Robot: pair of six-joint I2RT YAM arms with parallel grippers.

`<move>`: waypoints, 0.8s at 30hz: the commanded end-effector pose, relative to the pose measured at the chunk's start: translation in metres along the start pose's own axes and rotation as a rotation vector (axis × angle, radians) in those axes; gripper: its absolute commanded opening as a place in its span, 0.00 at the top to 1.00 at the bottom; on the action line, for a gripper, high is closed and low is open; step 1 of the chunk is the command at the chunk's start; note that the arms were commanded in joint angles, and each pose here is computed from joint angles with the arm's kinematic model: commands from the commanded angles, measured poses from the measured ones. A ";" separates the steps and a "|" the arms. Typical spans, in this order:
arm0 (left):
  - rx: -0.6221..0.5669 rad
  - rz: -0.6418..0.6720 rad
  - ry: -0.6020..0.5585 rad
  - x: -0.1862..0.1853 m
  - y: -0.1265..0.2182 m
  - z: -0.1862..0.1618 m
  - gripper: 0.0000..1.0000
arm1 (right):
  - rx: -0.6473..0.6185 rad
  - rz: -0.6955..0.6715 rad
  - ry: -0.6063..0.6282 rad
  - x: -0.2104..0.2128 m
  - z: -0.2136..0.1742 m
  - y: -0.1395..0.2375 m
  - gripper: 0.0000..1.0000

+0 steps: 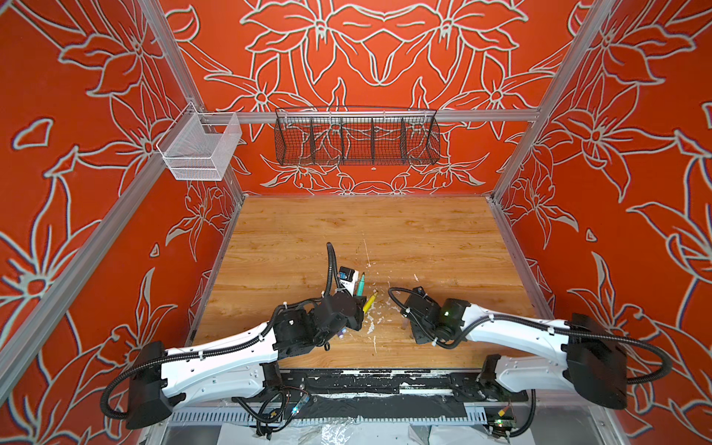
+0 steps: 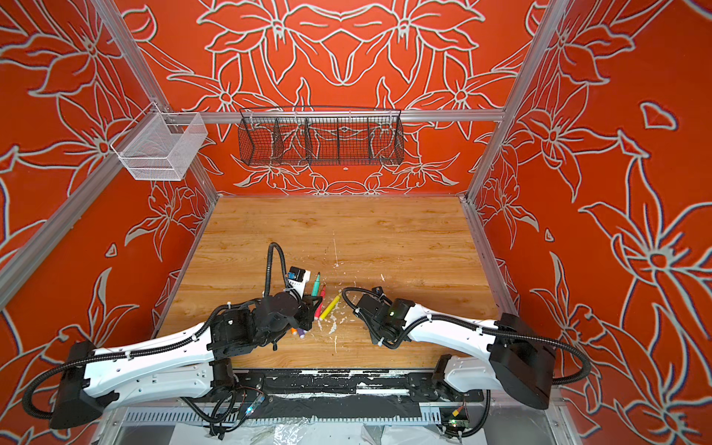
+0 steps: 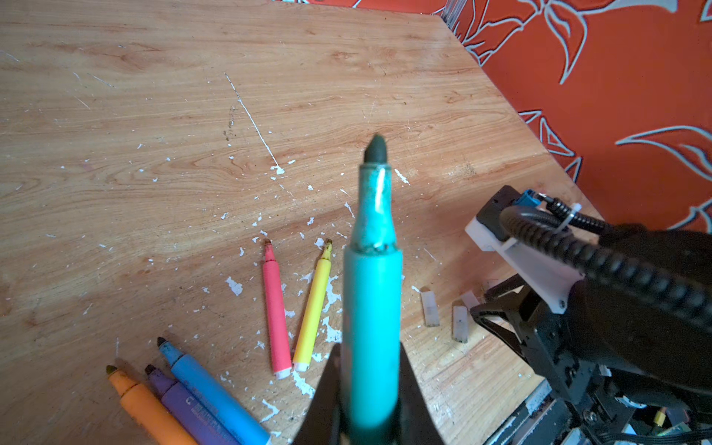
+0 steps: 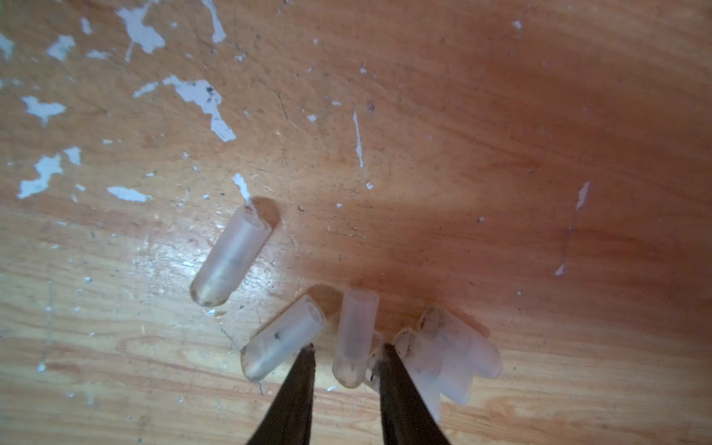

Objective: Insert the pens into the pen caps
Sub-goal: 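Hold the green marker up with left gripper while right gripper grasps a cap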

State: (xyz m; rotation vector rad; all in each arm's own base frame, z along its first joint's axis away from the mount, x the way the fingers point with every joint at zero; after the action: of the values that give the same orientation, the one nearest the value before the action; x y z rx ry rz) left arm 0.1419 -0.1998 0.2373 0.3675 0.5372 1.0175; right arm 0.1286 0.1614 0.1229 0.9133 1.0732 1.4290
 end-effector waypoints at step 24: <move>-0.006 -0.039 0.029 -0.002 0.007 0.004 1.00 | -0.003 -0.023 -0.044 -0.007 -0.007 -0.017 0.69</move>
State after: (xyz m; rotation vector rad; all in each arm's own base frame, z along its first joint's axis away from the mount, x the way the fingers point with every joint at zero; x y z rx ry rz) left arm 0.1396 -0.1997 0.2399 0.3560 0.5532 0.9921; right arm 0.1290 0.1563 0.1072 0.9005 1.0688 1.3979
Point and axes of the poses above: each gripper's point midway between its finger pads, its own y axis back along the fingers, its own x axis along the line the jaws close on, z = x × y, the point moved 9 cm from there along y, back along the fingers, and after that the axes turned 4 degrees about -y, right-handed, at the moved point
